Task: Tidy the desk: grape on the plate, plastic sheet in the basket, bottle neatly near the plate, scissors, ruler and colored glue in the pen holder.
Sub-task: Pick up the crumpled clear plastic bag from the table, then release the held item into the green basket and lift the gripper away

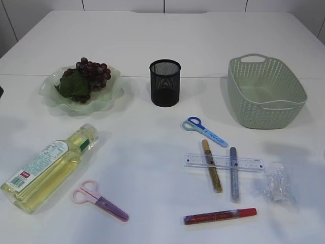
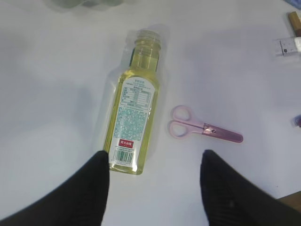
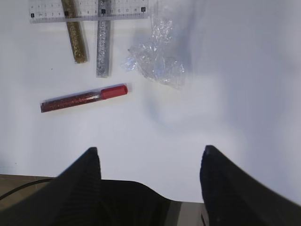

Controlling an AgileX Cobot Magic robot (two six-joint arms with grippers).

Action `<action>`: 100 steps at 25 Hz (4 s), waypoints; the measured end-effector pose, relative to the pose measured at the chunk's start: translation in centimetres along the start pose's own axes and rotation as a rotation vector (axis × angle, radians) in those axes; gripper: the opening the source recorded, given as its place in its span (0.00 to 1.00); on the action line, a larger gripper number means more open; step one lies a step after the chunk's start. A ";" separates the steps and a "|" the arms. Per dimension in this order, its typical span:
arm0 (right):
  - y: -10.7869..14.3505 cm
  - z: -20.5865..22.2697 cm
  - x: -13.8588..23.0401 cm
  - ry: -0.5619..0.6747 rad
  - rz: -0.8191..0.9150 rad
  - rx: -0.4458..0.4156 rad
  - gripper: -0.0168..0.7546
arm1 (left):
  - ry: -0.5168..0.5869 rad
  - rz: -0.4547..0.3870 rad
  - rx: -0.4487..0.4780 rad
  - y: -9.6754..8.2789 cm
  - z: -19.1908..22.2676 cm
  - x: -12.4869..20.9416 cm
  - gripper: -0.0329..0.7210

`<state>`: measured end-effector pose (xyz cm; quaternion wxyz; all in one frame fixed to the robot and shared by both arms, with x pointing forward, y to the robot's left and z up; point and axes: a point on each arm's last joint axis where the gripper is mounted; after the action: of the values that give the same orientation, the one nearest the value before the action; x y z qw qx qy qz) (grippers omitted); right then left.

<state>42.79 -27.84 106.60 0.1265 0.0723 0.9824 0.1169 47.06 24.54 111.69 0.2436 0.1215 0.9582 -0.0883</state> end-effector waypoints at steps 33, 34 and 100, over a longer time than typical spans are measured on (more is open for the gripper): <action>2.1 13.6 -4.8 0.112 -0.209 0.170 0.87 | 0.144 -0.059 0.022 0.2 3.2 3.4 0.55; 2.1 13.8 -4.8 0.119 -0.208 0.172 0.87 | 0.155 -0.064 0.024 0.2 3.6 3.7 0.55; 3.3 5.9 -18.5 -0.297 -0.215 0.230 0.33 | 0.101 -0.090 0.026 0.4 5.1 4.3 0.55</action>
<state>62.48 -26.59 106.20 0.2727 -0.0026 0.9618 -0.0219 45.75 24.54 105.10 0.1891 0.0856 0.9725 -0.1053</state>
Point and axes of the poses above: a point on each arm's last joint axis where the gripper is mounted, z pointing out along that axis toward the gripper, y along the wrist's bending axis when the last joint is at zero, x = y × z, and after that the axes turned 2 degrees about z, right-handed
